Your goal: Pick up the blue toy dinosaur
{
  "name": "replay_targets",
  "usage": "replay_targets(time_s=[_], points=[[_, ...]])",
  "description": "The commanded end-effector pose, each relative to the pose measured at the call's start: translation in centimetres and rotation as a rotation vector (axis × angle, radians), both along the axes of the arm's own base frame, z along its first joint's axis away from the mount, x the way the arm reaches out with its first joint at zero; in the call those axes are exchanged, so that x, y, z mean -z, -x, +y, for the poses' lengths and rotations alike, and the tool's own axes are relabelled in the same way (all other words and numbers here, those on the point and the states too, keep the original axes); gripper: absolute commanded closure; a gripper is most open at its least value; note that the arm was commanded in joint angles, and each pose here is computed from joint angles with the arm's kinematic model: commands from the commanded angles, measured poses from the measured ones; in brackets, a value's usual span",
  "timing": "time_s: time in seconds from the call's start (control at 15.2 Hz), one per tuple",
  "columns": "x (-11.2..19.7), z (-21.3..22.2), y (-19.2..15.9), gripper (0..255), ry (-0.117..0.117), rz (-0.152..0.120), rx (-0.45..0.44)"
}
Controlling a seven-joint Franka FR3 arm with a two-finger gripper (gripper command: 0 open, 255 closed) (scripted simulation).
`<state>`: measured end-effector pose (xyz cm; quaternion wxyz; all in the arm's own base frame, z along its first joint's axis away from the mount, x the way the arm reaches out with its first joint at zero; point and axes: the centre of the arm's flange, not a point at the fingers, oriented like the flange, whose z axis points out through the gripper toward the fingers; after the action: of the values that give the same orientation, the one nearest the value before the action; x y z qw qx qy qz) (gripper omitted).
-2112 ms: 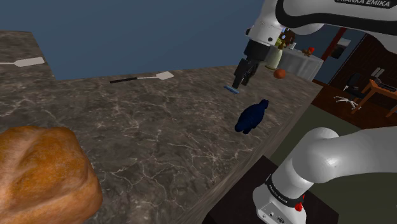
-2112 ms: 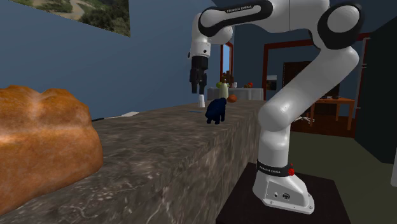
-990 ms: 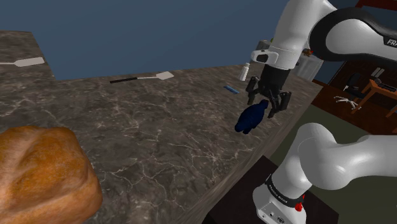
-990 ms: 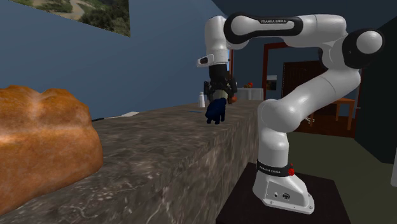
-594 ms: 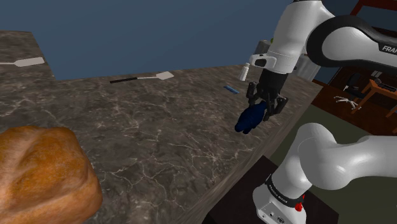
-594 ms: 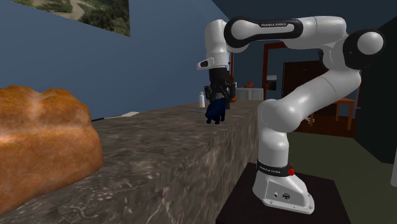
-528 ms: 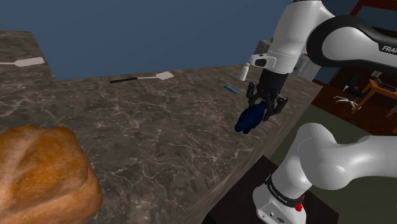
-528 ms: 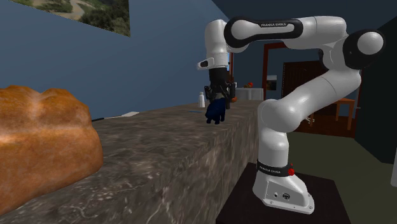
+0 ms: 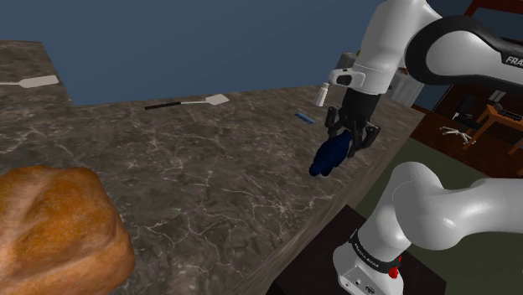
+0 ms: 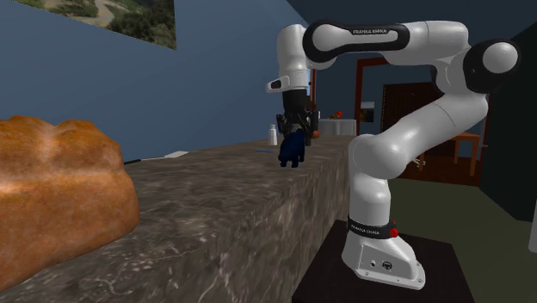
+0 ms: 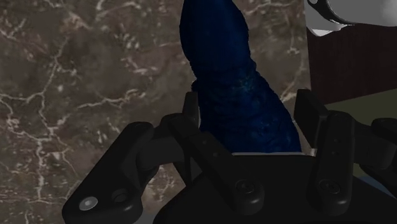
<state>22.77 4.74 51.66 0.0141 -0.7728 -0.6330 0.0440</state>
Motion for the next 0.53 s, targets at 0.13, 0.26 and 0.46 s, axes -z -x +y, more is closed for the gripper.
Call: replay_targets(time_s=[0.13,0.26,0.46], points=[[-2.0,0.0,0.0,255,0.0,0.001,0.0],[-3.1,0.0,0.0,255,0.0,0.001,0.0],[-4.7,0.0,0.0,255,0.0,0.001,0.0]])
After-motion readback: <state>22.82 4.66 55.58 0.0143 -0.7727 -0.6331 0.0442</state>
